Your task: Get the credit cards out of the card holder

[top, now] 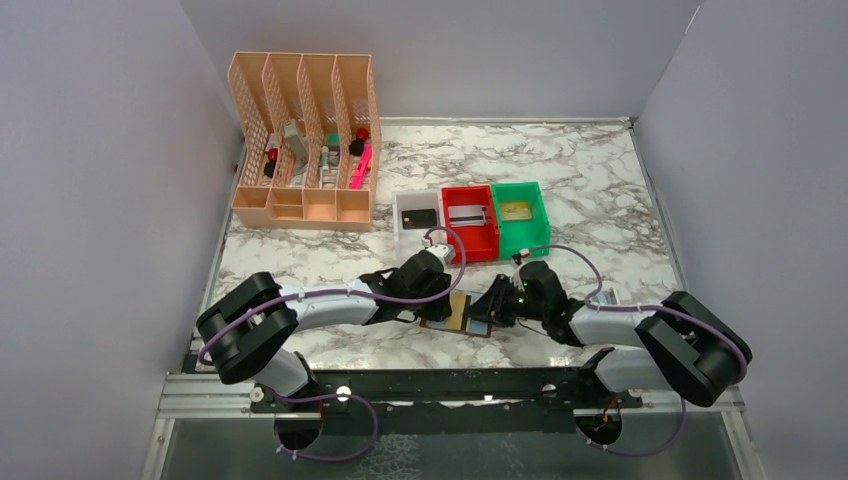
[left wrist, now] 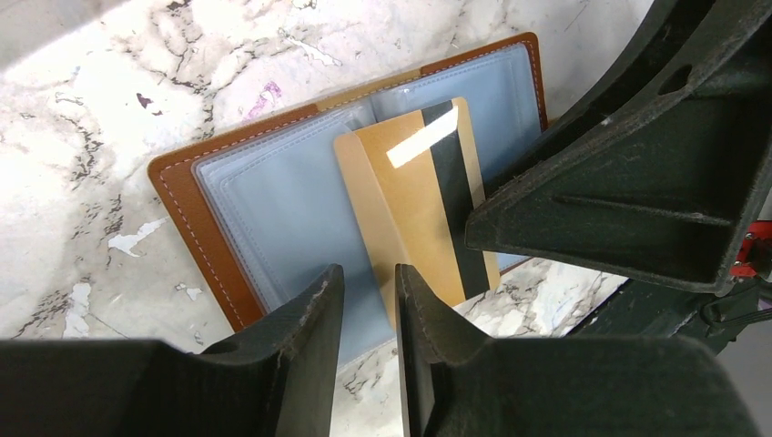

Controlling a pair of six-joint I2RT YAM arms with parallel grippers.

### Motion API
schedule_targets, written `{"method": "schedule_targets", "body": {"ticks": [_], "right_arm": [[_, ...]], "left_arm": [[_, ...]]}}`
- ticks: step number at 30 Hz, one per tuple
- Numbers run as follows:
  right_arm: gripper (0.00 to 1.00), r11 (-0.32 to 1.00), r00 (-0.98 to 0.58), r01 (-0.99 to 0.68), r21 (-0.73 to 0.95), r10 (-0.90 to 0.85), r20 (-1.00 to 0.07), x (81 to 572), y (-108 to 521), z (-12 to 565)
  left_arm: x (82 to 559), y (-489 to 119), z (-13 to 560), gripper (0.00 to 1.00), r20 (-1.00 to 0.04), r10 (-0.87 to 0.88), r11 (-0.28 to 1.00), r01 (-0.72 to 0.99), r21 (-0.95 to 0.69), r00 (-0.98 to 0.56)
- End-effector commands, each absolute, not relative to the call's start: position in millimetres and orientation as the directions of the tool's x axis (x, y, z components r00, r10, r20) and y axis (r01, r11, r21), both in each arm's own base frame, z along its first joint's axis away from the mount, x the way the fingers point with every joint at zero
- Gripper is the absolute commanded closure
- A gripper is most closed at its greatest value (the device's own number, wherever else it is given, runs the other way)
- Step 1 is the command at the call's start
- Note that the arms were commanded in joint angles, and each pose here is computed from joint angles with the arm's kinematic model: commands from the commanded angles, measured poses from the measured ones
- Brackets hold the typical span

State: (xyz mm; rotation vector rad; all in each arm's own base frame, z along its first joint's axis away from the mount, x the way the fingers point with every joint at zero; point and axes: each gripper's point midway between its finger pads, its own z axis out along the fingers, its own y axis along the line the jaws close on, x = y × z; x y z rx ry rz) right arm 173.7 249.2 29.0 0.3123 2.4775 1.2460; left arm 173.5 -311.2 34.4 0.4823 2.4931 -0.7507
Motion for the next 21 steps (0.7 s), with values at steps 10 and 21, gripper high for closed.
{"method": "schedule_targets", "body": {"ticks": [10, 21], "right_arm": [[0.83, 0.548, -0.915, 0.055, 0.835, 0.363, -0.177, 175.7, 254.8, 25.1], [0.71, 0.531, -0.915, 0.056, 0.845, 0.365, -0.169, 176.2, 257.2, 25.5]], "left_arm": [[161.9, -296.5, 17.7, 0.70, -0.488, 0.249, 0.812, 0.455, -0.366, -0.837], [160.4, -296.3, 15.9, 0.74, -0.483, 0.254, 0.811, 0.457, -0.365, -0.838]]}}
